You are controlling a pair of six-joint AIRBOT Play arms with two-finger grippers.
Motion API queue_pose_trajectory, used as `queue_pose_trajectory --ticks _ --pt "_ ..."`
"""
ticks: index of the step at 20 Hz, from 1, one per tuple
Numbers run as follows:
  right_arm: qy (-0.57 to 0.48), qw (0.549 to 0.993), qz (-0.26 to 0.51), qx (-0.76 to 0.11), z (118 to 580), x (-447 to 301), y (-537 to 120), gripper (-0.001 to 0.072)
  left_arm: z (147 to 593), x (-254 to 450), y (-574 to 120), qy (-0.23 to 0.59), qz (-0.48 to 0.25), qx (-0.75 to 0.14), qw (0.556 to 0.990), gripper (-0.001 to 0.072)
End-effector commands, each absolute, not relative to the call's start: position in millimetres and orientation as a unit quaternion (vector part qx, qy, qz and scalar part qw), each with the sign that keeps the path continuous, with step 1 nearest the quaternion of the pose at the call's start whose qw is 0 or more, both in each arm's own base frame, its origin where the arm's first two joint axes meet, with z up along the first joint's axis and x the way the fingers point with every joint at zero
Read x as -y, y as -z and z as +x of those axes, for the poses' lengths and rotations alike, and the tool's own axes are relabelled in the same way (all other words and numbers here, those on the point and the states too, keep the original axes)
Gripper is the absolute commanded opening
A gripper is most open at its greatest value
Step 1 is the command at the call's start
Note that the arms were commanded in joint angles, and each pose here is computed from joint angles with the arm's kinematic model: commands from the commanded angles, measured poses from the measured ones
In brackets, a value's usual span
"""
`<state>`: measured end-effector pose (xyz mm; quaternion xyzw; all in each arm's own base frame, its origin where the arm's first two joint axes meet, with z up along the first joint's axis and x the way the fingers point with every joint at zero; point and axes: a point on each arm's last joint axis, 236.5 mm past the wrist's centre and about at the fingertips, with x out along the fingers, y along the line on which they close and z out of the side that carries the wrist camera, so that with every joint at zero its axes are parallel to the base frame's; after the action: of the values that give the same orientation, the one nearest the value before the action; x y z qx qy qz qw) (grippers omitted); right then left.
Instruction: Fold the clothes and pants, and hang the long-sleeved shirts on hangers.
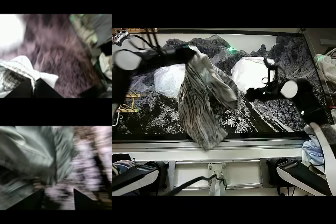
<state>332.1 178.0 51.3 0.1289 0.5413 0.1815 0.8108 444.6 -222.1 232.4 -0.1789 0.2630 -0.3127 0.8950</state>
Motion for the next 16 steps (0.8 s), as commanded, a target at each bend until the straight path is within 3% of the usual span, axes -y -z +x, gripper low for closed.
queue_pose_trajectory --ticks 1,3,8,16 --pt "-0.226 0.783 0.279 -0.507 316 -238 -55 0.042 419 206 -291 0.31 -0.134 -0.188 0.922 0.0019" --pt "-0.225 0.76 0.339 -0.508 307 -262 -49 0.0482 414 205 -299 0.311 -0.132 -0.179 0.924 0.0019" --pt "-0.152 0.748 0.435 -0.477 312 -271 -22 0.0482 407 208 -293 0.32 -0.127 -0.196 0.918 0.0019" --pt "-0.107 0.765 0.391 -0.5 339 -264 37 0.0481 405 210 -290 0.324 -0.125 -0.203 0.916 0.0019"
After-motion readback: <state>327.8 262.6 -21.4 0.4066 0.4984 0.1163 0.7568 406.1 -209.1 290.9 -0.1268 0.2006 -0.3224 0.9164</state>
